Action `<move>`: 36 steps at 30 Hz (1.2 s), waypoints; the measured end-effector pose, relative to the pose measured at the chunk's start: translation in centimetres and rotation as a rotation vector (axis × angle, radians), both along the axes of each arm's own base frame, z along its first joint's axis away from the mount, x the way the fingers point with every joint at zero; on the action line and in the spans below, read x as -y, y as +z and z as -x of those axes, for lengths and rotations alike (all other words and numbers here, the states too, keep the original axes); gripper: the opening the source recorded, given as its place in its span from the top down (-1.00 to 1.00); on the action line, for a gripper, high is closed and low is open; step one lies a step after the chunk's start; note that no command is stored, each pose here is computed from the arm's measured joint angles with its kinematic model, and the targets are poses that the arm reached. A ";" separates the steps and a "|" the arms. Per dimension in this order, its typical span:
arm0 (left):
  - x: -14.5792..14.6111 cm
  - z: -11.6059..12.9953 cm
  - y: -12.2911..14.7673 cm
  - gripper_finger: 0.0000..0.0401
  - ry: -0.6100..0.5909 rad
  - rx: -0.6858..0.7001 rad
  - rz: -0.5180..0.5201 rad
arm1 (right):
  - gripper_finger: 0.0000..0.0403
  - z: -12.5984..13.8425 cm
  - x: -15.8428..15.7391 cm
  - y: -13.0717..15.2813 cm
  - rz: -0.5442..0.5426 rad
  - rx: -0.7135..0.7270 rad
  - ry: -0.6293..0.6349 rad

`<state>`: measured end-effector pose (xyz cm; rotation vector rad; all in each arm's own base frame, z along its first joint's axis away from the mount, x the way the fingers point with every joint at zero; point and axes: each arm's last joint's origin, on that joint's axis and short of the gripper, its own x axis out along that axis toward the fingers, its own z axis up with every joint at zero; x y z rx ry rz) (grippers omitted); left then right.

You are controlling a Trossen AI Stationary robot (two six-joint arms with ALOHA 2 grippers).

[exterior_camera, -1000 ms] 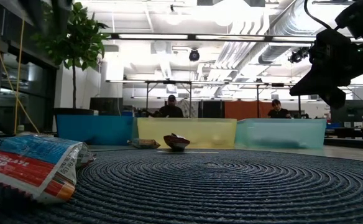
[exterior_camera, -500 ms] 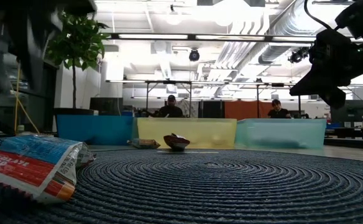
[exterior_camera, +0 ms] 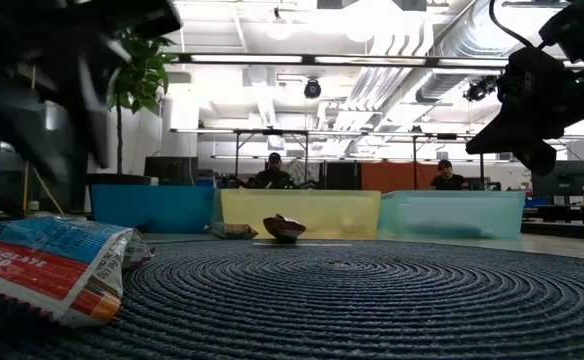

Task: Pick and place Granola Bars by type
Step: Put the orange granola bar into the yellow bin

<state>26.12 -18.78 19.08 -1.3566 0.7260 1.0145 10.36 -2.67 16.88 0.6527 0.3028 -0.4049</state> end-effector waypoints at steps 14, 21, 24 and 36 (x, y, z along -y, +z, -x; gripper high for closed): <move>-1.0 -0.6 -0.6 0.37 0.039 -0.111 0.106 | 1.00 0.0 0.0 0.0 -0.001 -0.005 0.000; -0.7 -0.9 -1.6 0.37 0.082 -0.141 0.140 | 1.00 -0.1 0.0 0.0 -0.001 -0.005 0.000; -0.7 -0.9 -1.6 0.37 0.082 -0.144 0.138 | 1.00 0.0 0.0 -0.1 -0.002 -0.007 0.000; -0.7 -0.8 -1.6 0.03 0.079 -0.150 0.139 | 1.00 0.0 0.0 -0.1 -0.002 -0.006 0.000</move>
